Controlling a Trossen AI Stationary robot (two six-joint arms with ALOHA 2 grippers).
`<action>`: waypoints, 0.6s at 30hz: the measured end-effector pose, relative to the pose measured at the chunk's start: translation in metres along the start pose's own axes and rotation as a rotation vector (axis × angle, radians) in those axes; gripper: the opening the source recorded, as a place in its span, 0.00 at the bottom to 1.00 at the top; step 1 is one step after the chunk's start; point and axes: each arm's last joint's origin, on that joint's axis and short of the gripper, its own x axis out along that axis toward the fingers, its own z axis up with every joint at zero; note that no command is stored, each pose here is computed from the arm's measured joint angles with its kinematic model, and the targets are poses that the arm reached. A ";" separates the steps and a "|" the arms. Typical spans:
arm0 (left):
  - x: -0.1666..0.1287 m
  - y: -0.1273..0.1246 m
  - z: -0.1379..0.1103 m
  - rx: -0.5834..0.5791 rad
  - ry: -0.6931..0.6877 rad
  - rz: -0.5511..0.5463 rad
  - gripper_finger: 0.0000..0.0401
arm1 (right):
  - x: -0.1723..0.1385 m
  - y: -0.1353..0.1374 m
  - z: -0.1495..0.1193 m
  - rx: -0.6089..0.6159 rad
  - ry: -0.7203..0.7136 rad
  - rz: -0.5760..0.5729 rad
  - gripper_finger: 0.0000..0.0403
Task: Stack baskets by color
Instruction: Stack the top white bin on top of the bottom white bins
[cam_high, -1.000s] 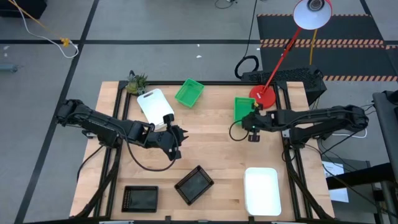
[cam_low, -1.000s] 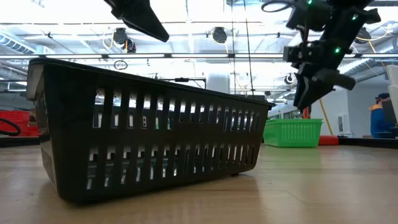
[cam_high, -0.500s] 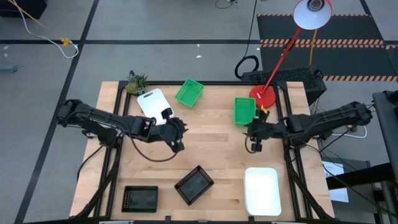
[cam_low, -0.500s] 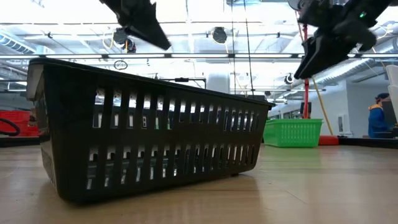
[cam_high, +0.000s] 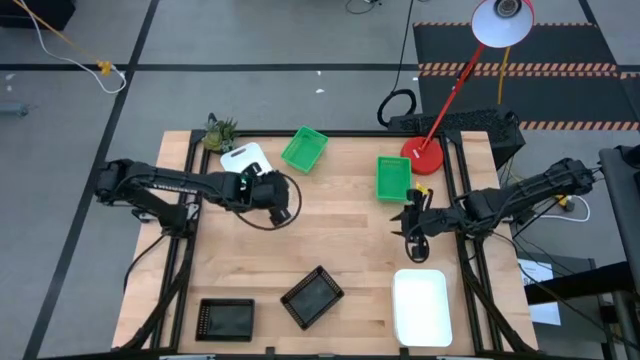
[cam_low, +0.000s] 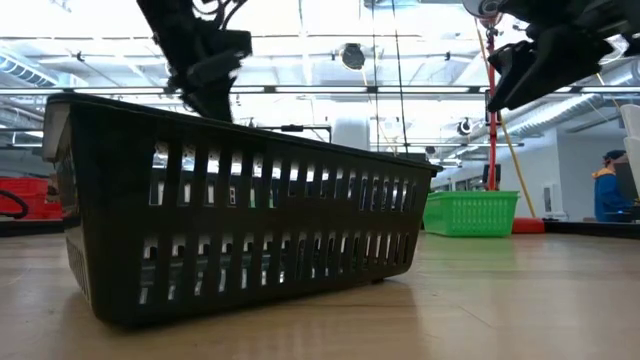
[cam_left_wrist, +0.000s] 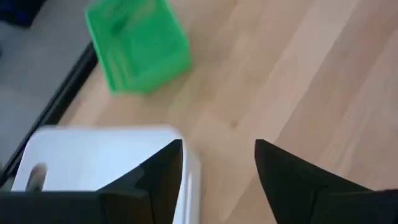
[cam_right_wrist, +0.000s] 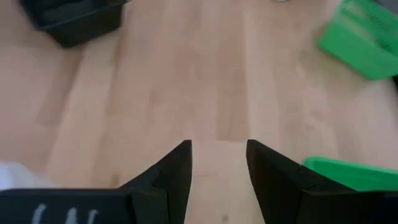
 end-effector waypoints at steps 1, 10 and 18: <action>0.001 0.002 -0.002 0.007 0.021 0.007 0.52 | 0.000 0.001 0.000 -0.001 0.001 0.007 0.37; 0.003 0.012 -0.009 0.071 0.132 0.008 0.53 | -0.004 0.005 0.000 -0.025 -0.019 0.031 0.37; 0.016 0.023 -0.017 0.066 0.200 0.024 0.53 | -0.012 0.003 -0.001 -0.018 -0.055 0.038 0.37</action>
